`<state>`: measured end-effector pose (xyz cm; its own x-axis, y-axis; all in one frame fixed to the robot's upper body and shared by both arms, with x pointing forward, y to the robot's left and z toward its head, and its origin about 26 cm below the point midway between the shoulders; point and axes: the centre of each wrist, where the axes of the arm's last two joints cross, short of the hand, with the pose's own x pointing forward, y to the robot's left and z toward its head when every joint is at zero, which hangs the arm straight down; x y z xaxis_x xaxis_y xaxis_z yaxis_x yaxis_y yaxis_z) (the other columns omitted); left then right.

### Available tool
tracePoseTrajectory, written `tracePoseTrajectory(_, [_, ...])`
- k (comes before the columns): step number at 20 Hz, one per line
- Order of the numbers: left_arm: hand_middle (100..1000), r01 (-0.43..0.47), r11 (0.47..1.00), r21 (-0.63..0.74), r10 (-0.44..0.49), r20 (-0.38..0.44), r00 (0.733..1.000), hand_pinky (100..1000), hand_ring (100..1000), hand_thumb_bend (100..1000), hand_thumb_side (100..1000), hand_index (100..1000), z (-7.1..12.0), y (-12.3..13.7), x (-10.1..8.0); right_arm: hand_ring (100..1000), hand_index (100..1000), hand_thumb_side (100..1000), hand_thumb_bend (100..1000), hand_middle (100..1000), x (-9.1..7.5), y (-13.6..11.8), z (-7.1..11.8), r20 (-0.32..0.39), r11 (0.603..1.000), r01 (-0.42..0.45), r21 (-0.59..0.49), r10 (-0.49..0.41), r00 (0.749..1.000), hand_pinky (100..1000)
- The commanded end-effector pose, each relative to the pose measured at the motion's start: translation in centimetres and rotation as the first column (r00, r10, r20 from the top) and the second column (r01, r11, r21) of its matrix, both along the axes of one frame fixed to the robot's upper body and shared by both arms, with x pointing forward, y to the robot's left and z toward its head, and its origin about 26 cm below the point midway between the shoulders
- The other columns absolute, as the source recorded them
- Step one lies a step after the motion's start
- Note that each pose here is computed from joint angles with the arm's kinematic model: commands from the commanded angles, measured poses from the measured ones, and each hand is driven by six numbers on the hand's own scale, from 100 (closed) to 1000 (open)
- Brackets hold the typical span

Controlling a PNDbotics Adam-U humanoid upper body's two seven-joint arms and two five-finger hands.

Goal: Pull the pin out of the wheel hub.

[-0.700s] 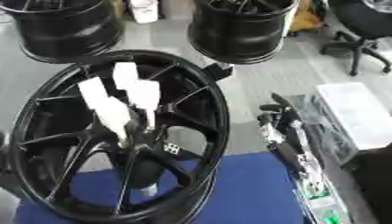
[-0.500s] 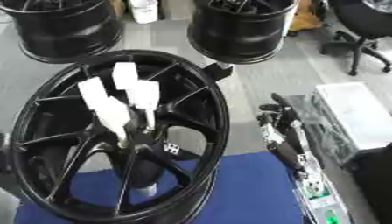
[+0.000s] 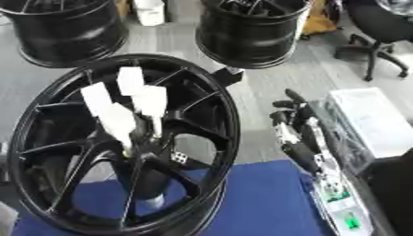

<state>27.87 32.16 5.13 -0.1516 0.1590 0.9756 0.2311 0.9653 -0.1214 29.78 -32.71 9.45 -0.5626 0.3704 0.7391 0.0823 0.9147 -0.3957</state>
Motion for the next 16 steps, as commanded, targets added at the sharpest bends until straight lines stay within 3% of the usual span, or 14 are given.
tracePoseTrajectory(1, [634,0.007,0.999,0.034,-0.007,0.007,1.000,715,768,452,625,731,0.7,0.4,0.0,705,951,457,100,757,0.2,-1.3,7.6,0.118,0.977,-0.057,-0.208,0.083,0.990,692])
tracePoseTrajectory(3, [634,0.009,0.999,0.038,-0.009,-0.002,1.000,715,768,453,626,731,0.5,0.4,-0.1,709,951,439,100,764,0.4,-1.1,11.3,0.138,0.946,-0.100,-0.308,0.148,0.979,695])
tracePoseTrajectory(4, [634,0.010,0.999,0.041,-0.010,-0.007,1.000,715,768,453,627,731,0.5,0.4,-0.1,719,954,389,100,780,0.5,-1.0,12.9,0.131,0.922,-0.121,-0.367,0.180,0.975,704])
tracePoseTrajectory(8, [634,0.021,0.998,0.056,-0.020,-0.021,1.000,715,769,453,628,731,0.3,0.5,-0.2,737,960,230,100,805,2.2,-0.4,17.1,-0.013,0.800,-0.218,-0.559,0.255,0.967,718])
tracePoseTrajectory(12, [635,0.024,0.998,0.063,-0.023,-0.025,0.999,715,767,453,628,731,0.3,0.6,-0.3,748,961,198,100,815,5.2,0.1,18.8,-0.175,0.691,-0.305,-0.655,0.254,0.951,730])
tracePoseTrajectory(16, [635,0.031,0.997,0.065,-0.029,-0.033,0.999,715,767,452,629,730,0.1,0.6,-0.3,761,962,205,100,827,9.2,1.6,18.4,-0.307,0.582,-0.388,-0.715,0.237,0.922,744])
